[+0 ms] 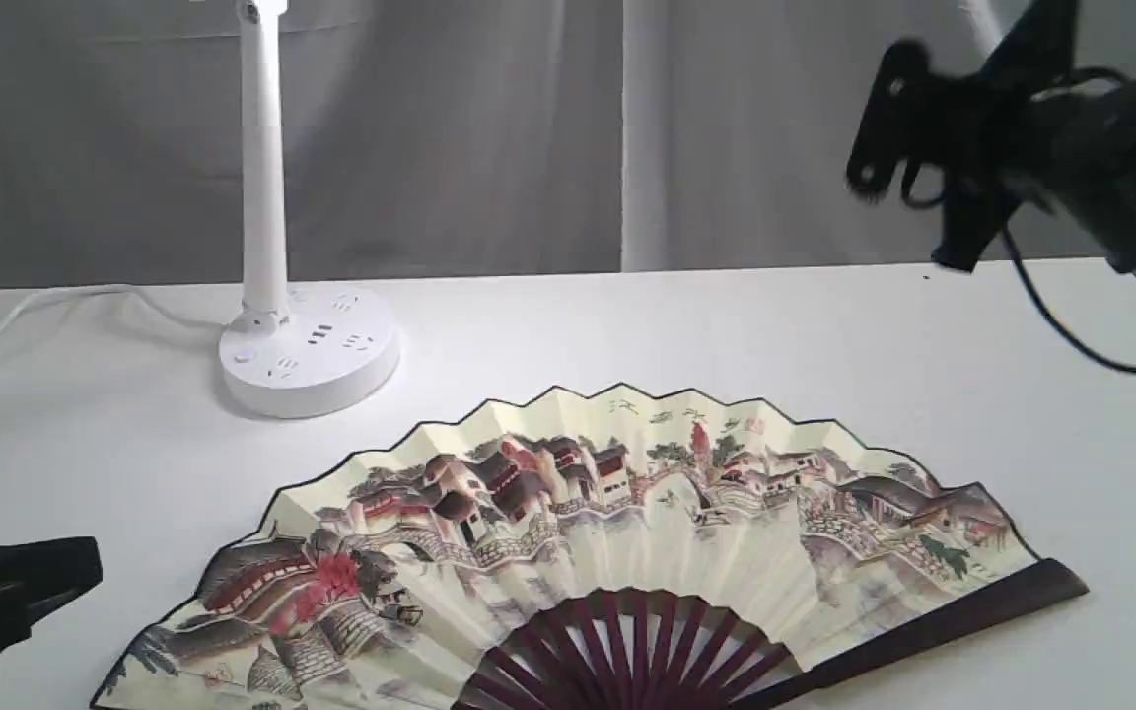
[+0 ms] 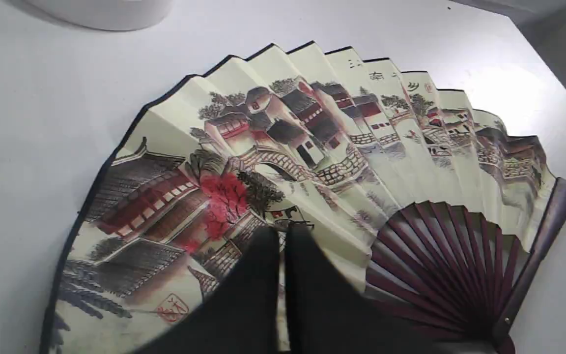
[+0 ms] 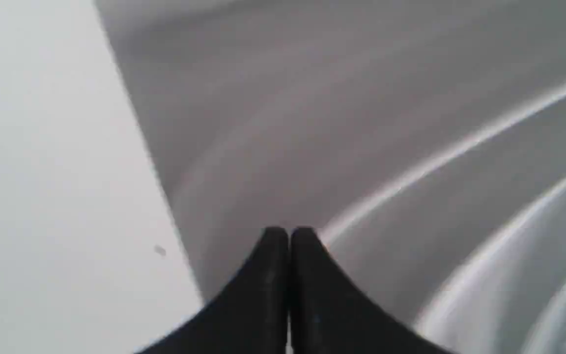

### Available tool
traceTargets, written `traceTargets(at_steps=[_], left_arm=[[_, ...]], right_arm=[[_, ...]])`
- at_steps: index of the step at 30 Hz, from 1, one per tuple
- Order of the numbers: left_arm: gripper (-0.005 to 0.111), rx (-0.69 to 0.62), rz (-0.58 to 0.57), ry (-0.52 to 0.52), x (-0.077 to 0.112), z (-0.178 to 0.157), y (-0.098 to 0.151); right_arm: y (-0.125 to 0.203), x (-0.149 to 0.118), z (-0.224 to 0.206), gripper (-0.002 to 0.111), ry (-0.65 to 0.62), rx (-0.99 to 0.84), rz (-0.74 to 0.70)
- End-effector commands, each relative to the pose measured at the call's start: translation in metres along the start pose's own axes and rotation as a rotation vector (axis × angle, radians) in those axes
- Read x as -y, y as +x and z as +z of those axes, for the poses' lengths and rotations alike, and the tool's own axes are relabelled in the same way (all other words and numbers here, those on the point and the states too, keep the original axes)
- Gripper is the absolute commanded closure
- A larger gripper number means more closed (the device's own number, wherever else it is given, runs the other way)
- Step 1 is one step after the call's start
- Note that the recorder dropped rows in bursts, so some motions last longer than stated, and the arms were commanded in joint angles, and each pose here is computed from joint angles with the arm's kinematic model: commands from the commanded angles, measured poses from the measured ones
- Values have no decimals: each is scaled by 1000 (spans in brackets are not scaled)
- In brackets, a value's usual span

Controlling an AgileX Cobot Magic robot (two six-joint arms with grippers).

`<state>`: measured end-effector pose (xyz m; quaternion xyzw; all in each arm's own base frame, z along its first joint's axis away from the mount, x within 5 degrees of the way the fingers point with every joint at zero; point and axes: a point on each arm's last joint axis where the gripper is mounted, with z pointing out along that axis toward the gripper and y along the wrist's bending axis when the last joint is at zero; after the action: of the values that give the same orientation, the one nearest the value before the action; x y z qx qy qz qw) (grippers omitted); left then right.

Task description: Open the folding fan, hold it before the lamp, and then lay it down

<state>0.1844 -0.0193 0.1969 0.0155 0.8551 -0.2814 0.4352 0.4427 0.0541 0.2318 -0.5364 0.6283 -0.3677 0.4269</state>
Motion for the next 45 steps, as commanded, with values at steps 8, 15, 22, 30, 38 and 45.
traceTargets(at_steps=[8,15,22,30,38,45], left_arm=[[105,0,7,-1,1,0,0],[105,0,7,-1,1,0,0],[105,0,7,-1,1,0,0],[105,0,7,-1,1,0,0],[105,-7,12,-34,-2,0,1],[105,-8,12,-53,-4,-1,1]], right_arm=[[14,23,-6,108,202,-164,2160],[-29,33,-3,108,-322,44,2431],[-76,77,-16,108,-830,127,1694],[-24,98,-26,108,-483,-524,1165],[16,128,-63,108,-354,-548,1196],[26,142,-115,108,-216,-341,1237]])
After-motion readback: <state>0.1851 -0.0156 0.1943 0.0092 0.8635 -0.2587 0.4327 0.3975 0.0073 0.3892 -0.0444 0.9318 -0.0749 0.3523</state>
